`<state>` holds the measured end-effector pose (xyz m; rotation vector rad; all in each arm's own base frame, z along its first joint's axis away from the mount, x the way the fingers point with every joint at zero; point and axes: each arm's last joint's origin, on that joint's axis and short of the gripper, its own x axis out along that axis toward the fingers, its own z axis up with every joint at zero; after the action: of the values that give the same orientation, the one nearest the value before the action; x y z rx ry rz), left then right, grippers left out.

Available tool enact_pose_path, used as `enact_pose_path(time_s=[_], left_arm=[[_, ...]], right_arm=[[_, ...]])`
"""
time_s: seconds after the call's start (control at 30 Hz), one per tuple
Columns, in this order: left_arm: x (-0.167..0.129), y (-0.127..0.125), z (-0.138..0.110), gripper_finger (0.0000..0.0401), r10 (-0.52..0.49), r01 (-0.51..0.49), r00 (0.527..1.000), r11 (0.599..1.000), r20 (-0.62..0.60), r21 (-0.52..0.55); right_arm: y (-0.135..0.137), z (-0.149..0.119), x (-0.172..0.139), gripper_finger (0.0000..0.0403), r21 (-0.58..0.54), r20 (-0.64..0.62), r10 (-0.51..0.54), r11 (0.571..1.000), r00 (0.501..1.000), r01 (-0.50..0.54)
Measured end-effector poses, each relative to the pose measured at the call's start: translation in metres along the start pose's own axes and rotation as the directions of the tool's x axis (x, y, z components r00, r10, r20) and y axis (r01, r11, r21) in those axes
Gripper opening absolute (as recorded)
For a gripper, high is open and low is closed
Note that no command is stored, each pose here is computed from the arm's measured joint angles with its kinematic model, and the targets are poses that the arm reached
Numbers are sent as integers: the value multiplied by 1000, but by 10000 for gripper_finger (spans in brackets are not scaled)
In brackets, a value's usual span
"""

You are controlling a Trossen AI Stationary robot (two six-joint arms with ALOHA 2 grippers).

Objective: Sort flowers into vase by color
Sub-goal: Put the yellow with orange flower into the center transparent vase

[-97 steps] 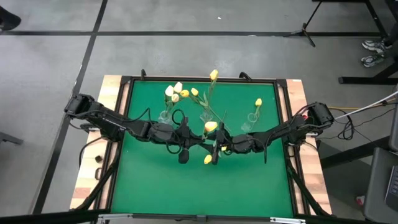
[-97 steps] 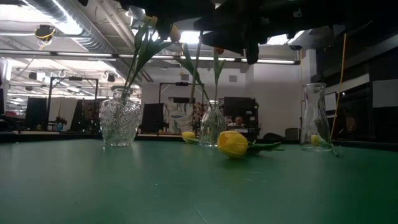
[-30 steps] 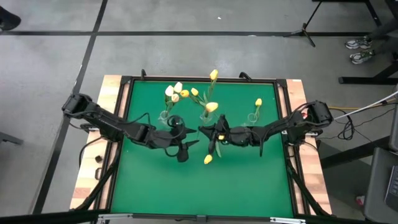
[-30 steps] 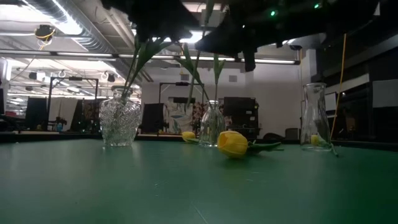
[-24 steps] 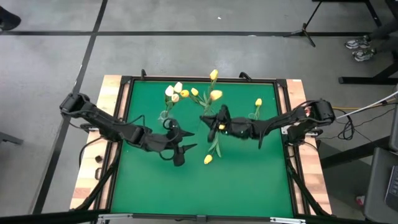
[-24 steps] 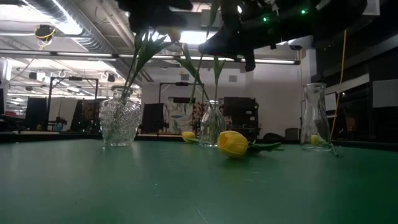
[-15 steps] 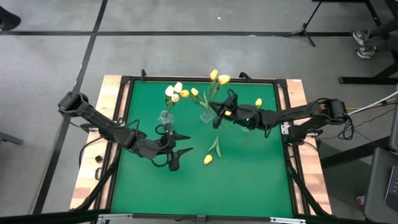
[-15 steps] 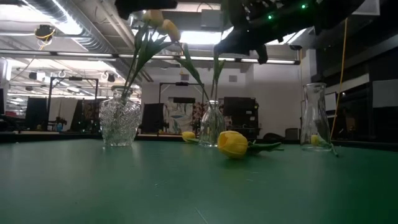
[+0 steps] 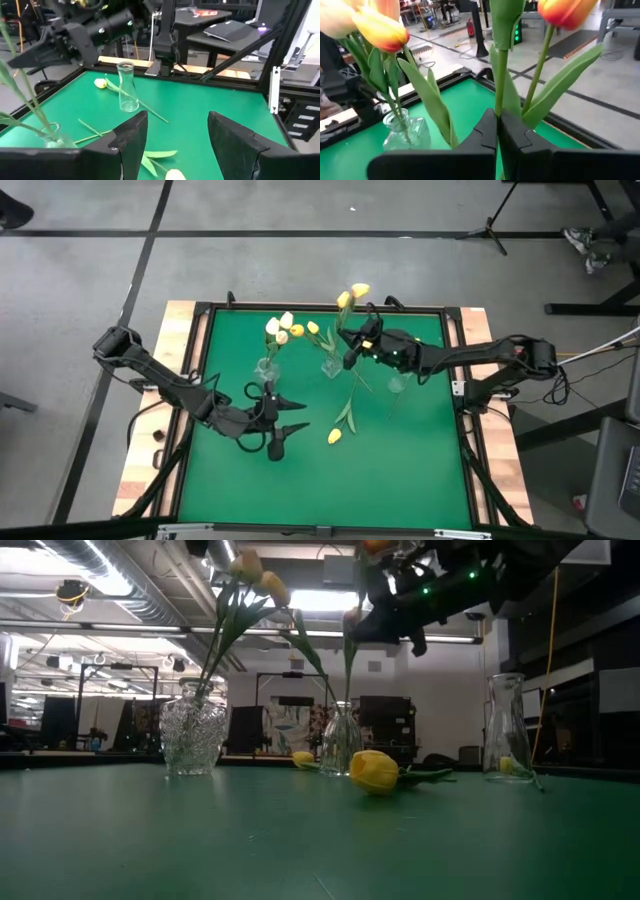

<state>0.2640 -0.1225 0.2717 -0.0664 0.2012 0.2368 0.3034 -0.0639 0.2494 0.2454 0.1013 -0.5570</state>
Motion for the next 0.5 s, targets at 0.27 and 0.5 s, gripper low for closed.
enact_pose_path(time_s=[0.27, 0.5], left_arm=[[-4, -6, 12, 204, -36, 37, 994, 999, 101, -6], [-25, -3, 35, 204, -91, 93, 972, 996, 216, 0]], right_arm=[[2, -13, 10, 0, 3, -30, 8, 1000, 1000, -8], [2, -27, 18, 13, -2, -73, 29, 1000, 997, -29]])
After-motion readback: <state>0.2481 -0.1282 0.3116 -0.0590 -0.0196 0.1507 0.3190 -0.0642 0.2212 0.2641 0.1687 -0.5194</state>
